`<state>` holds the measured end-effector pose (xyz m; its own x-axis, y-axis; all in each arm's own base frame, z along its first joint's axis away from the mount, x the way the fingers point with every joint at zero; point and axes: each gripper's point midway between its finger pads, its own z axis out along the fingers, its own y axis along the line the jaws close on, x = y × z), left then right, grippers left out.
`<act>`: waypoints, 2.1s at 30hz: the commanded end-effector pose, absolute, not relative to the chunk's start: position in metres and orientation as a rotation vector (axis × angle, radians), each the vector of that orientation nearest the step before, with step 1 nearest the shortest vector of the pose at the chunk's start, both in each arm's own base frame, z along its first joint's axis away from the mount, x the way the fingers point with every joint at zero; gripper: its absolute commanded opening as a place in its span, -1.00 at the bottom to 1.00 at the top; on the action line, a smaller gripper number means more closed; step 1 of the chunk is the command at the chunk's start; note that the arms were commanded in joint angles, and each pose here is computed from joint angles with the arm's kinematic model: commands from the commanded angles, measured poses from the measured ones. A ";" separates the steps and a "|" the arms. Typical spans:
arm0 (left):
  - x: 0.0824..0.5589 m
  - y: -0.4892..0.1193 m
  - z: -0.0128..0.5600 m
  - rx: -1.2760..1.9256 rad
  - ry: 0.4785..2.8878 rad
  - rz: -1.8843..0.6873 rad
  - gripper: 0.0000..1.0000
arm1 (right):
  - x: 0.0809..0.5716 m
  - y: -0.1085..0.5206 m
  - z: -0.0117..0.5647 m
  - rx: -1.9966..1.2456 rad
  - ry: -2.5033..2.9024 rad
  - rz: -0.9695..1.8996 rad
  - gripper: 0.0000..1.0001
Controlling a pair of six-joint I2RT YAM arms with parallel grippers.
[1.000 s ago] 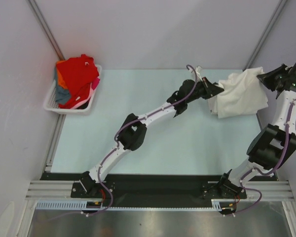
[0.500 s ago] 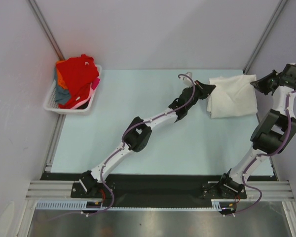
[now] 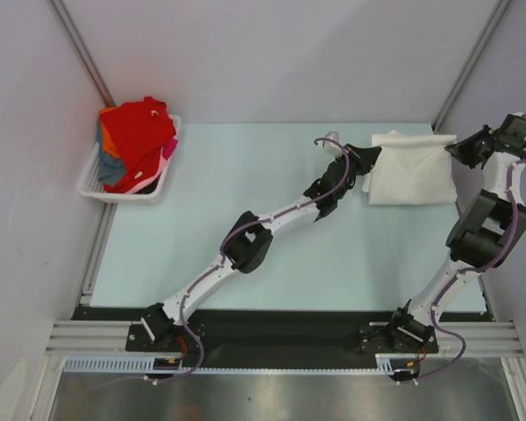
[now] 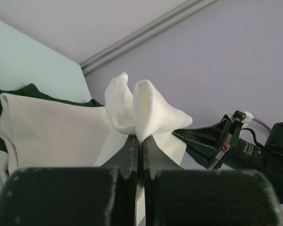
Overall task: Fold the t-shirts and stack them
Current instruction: Neatly place the folded tshirt to the corner, then reset both grippers
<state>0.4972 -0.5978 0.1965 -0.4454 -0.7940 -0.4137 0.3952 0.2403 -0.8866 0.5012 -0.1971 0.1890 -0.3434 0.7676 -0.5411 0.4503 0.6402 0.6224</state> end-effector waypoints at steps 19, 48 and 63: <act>0.570 -0.501 0.241 -0.439 1.357 -1.438 1.00 | 0.592 -0.238 0.167 0.803 1.967 0.338 0.48; 0.348 -0.247 0.229 -0.107 1.803 -0.721 1.00 | 0.393 0.012 0.232 0.370 1.900 0.160 0.38; 0.258 -0.133 0.170 -0.097 1.806 -0.434 1.00 | 0.274 0.094 0.147 0.214 1.999 0.458 0.99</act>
